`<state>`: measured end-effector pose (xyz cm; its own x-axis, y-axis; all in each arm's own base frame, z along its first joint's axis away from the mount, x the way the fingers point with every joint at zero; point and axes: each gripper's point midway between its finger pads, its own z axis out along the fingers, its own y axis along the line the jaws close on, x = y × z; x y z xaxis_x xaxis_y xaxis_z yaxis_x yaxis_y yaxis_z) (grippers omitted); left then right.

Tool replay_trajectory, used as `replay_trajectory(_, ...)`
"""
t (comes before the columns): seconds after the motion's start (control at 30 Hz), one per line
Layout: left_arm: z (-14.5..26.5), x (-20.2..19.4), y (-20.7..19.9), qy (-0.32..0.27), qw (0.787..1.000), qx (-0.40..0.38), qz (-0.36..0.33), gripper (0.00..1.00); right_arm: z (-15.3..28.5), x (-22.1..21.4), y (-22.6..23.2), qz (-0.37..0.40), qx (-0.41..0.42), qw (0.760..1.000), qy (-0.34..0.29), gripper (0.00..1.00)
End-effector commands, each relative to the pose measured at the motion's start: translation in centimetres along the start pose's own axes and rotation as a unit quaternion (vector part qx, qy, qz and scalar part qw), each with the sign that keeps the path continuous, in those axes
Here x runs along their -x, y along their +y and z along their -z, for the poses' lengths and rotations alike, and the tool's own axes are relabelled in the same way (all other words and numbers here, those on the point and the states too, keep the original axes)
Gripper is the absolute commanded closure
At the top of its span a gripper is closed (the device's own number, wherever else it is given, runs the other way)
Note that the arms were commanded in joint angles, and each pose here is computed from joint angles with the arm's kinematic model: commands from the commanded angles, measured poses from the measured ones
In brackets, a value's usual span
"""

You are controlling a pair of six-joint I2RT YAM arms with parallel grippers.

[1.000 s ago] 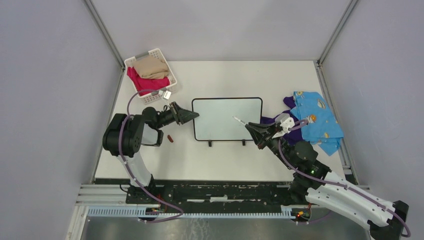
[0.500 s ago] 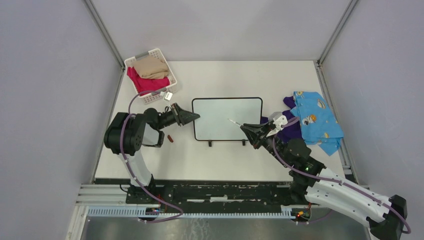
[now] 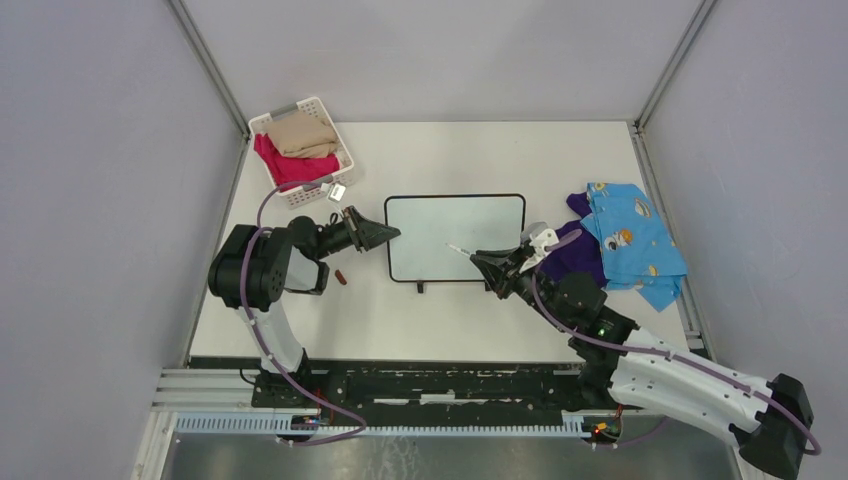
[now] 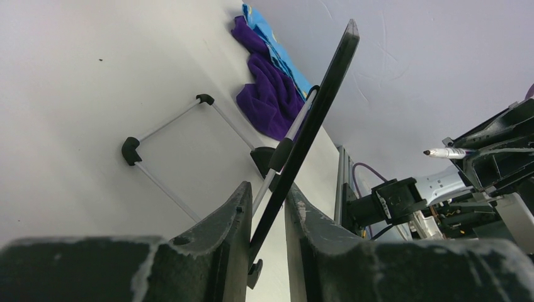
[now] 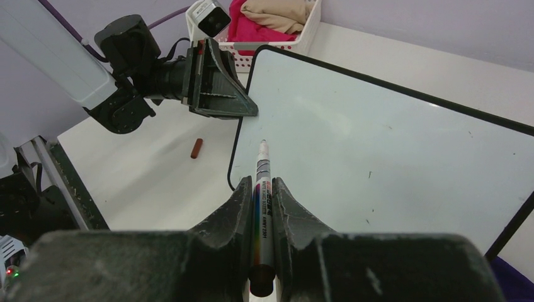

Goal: Write a sentence on the whiteboard

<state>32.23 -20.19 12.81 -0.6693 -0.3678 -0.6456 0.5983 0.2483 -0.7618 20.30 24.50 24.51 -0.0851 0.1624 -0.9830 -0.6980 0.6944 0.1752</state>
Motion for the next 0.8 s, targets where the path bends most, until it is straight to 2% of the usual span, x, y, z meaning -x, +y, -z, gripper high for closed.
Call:
replay_trajectory(0.0,-0.1,0.2,-0.9,-0.003,0.999,-0.023,-0.026,0.70,-0.7,3.6,1.2,-0.009,0.012,0.999,-0.046,1.00)
replay_trajectory(0.4,-0.1,0.2,-1.0,-0.003,0.999,-0.023,-0.027,0.73,-1.7,2.6,0.2,0.057,-0.068,0.996,-0.013,1.00)
replay_trajectory(0.63,-0.1,0.5,-1.3,-0.006,0.999,-0.026,-0.032,0.63,-2.4,1.5,-0.4,0.099,-0.102,0.990,0.018,1.00)
replay_trajectory(0.77,-0.1,0.6,-1.4,-0.008,0.999,-0.027,-0.034,0.62,-2.7,0.6,-0.1,0.103,-0.100,0.989,0.031,1.00)
